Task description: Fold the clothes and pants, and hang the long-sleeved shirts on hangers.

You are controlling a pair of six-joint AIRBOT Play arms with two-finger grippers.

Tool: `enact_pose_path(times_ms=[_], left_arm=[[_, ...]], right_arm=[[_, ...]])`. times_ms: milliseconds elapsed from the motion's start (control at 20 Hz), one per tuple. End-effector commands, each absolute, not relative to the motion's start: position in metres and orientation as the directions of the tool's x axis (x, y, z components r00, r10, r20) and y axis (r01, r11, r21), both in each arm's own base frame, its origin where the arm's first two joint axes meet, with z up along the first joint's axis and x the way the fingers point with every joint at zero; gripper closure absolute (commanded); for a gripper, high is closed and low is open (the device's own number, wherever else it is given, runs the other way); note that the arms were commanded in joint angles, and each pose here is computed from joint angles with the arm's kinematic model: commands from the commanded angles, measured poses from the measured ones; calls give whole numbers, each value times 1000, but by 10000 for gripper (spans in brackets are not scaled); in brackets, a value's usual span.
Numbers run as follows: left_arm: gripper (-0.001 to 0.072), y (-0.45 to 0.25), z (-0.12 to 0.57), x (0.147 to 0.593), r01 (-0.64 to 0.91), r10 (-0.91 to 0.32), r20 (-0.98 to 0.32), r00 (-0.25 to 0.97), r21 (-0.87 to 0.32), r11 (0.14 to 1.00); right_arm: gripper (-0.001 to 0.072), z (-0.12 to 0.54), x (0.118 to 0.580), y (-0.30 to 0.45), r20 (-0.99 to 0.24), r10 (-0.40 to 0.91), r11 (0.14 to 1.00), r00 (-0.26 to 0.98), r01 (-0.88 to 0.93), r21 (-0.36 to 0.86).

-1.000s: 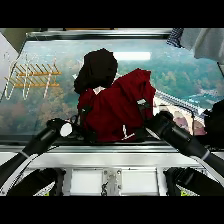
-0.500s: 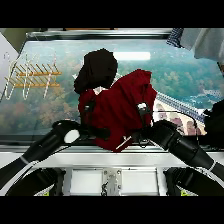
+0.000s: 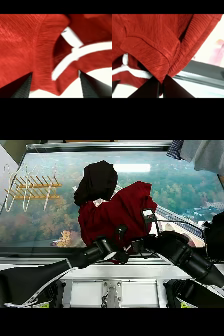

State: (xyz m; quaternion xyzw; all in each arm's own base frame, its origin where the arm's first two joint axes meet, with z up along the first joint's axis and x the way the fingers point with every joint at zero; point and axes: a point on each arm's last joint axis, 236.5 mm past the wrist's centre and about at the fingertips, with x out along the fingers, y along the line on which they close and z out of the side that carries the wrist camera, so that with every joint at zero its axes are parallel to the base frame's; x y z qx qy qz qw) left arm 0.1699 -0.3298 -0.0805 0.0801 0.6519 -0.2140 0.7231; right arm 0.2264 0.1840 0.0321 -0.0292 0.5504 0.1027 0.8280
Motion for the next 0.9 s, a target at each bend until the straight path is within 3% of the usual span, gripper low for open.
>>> enact_pose_path(times_ms=[0,300,500,550,600,700,800,850], left_arm=[[84,-313,-95,176,409,-60,-994,89,-19,912],[85,-274,-113,171,330,45,-998,36,55,942],[87,-278,-96,191,279,-26,-996,89,-1,960],[190,-274,-88,201,257,-28,-992,121,4,966],[345,-269,-82,210,252,-29,-988,151,10,968],[401,-266,-74,223,234,-45,-983,180,-2,972],[689,-262,-63,235,232,-68,-977,202,-20,973],[689,-261,-46,244,263,-84,-971,223,-23,964]], right_arm=[[683,55,231,189,-892,183,974,413,-202,106],[683,64,225,181,-897,169,976,408,-194,96],[683,62,222,177,-906,153,978,395,-191,82],[683,62,222,177,-906,153,978,395,-191,82],[682,62,222,177,-906,154,978,395,-191,83],[683,62,222,177,-906,153,978,395,-191,82],[683,63,227,170,-906,140,979,399,-189,68],[683,68,235,158,-907,118,981,404,-191,43]])
